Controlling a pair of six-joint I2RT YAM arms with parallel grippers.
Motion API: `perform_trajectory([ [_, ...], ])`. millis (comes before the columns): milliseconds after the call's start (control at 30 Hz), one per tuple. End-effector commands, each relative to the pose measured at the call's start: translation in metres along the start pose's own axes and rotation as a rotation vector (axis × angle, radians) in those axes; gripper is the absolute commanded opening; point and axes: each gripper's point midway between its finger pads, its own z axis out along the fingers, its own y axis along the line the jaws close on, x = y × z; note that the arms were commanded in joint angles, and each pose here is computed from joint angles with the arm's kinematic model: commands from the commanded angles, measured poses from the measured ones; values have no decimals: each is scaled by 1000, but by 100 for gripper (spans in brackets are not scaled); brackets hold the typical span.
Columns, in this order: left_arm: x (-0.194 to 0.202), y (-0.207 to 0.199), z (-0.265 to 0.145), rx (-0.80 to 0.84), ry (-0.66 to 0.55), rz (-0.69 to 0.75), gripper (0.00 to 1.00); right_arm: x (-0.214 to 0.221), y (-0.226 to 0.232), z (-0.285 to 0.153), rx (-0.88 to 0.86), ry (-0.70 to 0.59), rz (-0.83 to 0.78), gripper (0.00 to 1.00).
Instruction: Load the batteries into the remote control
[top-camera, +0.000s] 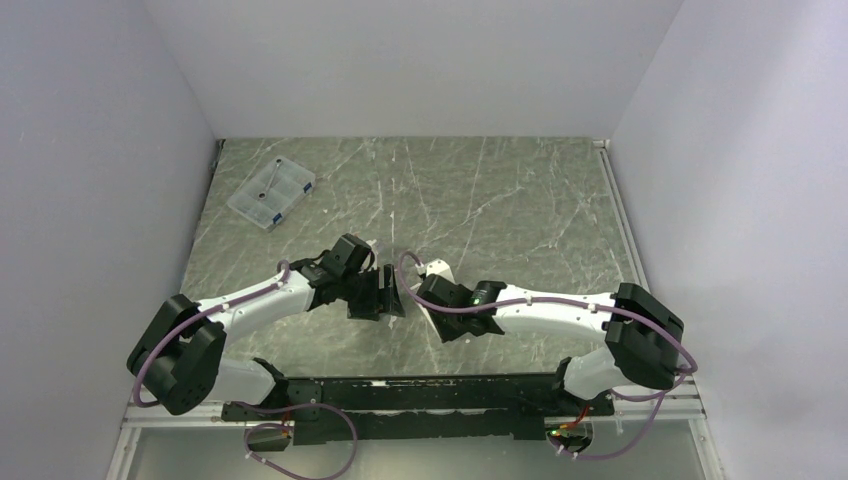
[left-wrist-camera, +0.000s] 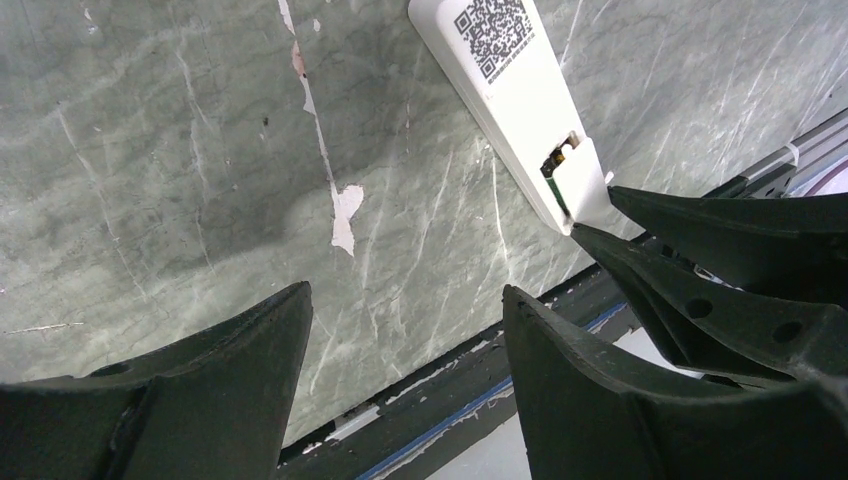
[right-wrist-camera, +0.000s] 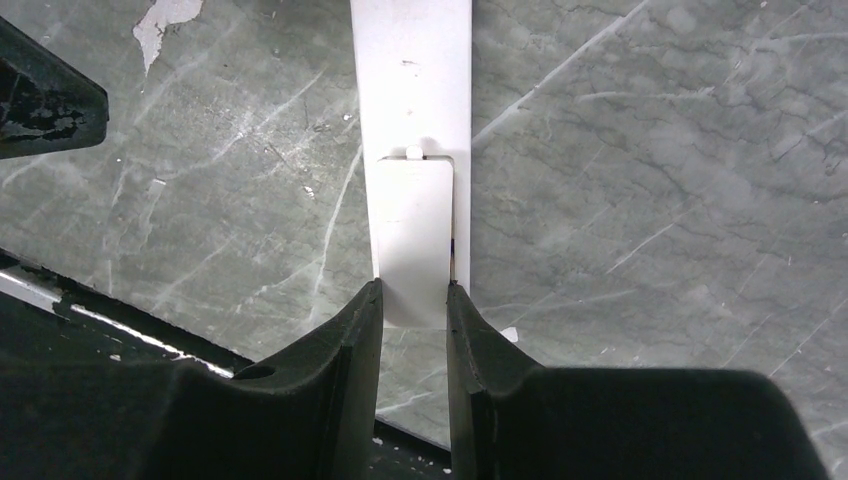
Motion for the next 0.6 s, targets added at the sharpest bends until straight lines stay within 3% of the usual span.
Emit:
perform_trajectory([
  [0,-9,-5,-6,11,-34,26,75,-3,0,3,-4,-10,-6,19],
  [567,-9,-5,-4,10,-30,26,75,3,-1,5,-10,2,-3,22],
])
